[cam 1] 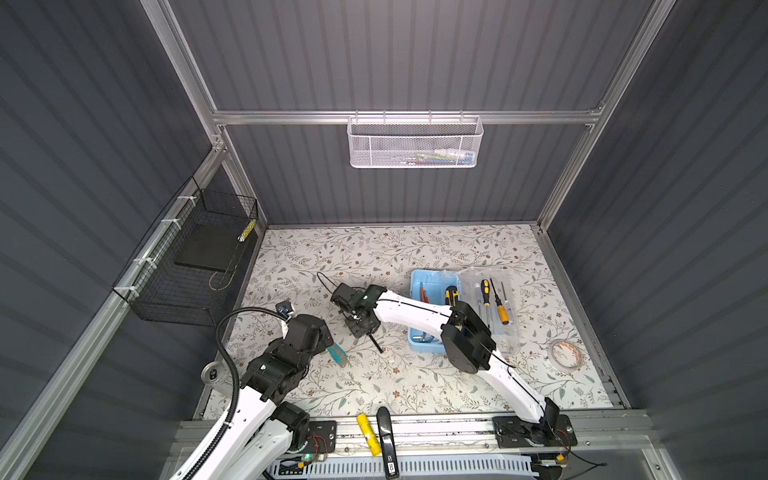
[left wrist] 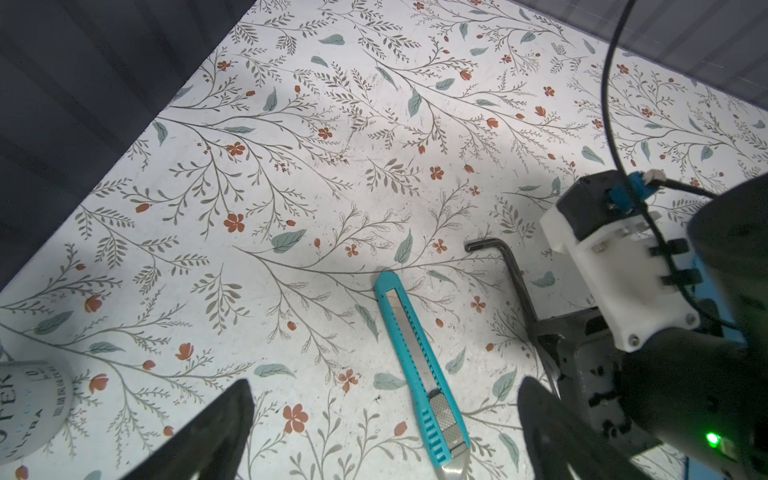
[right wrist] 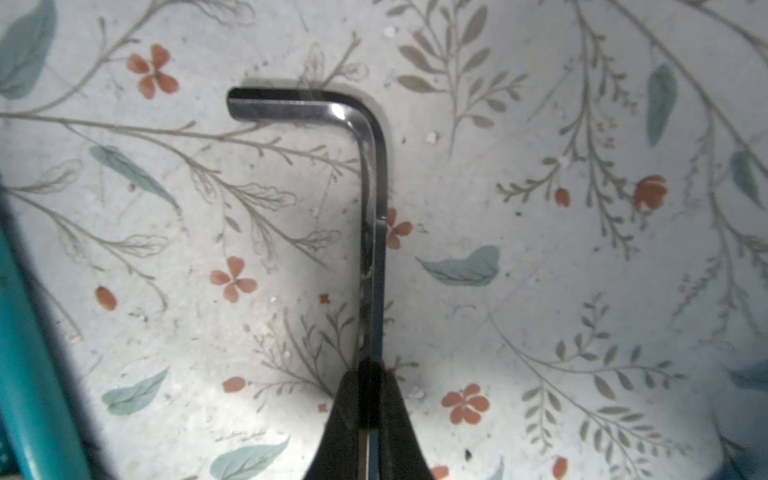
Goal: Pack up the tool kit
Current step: 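Lift the black hex key and carry it over the blue box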
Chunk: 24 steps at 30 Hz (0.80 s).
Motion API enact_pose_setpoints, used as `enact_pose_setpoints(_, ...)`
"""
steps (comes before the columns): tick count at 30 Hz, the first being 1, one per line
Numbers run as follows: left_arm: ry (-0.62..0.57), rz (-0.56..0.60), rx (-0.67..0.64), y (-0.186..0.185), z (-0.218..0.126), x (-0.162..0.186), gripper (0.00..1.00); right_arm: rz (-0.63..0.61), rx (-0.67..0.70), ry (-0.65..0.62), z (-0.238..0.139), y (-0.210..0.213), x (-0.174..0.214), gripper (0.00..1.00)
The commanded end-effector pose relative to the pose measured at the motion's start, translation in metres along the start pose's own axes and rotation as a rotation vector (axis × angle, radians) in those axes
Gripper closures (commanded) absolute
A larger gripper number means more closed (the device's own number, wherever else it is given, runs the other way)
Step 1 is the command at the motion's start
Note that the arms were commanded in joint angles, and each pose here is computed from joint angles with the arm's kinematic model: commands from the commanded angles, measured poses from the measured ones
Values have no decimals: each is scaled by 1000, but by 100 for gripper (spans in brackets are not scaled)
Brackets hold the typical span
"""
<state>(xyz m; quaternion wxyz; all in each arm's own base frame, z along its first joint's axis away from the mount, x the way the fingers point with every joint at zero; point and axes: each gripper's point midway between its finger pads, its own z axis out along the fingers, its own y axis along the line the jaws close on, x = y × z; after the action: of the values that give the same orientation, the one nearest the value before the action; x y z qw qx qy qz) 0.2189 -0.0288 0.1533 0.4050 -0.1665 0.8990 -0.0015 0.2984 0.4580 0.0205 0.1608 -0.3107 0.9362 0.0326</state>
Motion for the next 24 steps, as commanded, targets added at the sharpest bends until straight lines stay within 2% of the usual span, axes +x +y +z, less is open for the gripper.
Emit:
enact_pose_setpoints(1, -5, 16, 3, -3, -1, -4, 1, 81, 12, -26, -26, -17, -5, 100)
enact_pose_setpoints(6, -4, 21, 6, -5, 1, -4, 1, 193, -16, -126, -66, -39, -17, 100)
enact_pose_setpoints(13, 0, 22, 10, -6, 2, -3, 0, 369, 49, -247, -108, -99, -15, 100)
enact_pose_setpoints(19, -2, 21, 15, -7, 3, -2, 1, 487, 170, -274, -125, -156, 11, 100)
enact_pose_setpoints(24, -1, 21, 18, -7, 4, -2, 1, 556, 253, -240, -121, -187, 37, 100)
